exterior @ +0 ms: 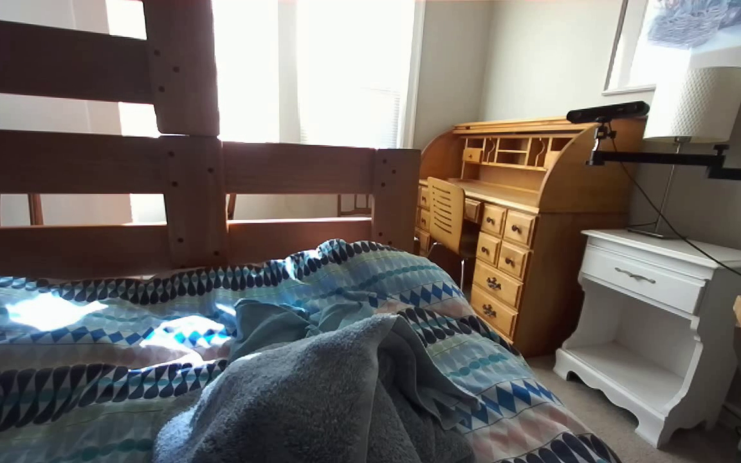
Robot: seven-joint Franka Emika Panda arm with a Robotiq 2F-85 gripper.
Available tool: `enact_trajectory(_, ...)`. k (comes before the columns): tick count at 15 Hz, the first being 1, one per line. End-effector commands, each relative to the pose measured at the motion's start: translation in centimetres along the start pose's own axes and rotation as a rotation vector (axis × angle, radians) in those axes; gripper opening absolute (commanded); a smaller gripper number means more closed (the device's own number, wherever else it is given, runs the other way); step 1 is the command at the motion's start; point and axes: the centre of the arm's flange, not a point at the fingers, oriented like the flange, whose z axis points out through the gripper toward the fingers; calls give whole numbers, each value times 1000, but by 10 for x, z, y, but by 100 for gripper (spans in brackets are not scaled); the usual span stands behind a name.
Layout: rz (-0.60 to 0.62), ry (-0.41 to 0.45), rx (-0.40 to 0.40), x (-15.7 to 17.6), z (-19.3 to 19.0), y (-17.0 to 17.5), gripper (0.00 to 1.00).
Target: Put the white hanger on the bottom bed.
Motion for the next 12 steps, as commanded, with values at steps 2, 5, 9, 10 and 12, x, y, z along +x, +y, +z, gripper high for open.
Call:
enact_trajectory(2,-19,66,50,4,18,-1,57)
enact_trajectory(5,-24,93,63,5,18,-2,37)
enact_trajectory(9,-16,118,76,7,11,-10,8)
enact_trajectory(10,-16,124,76,7,9,-12,2)
enact_trajectory(12,-15,128,74,7,6,-15,0)
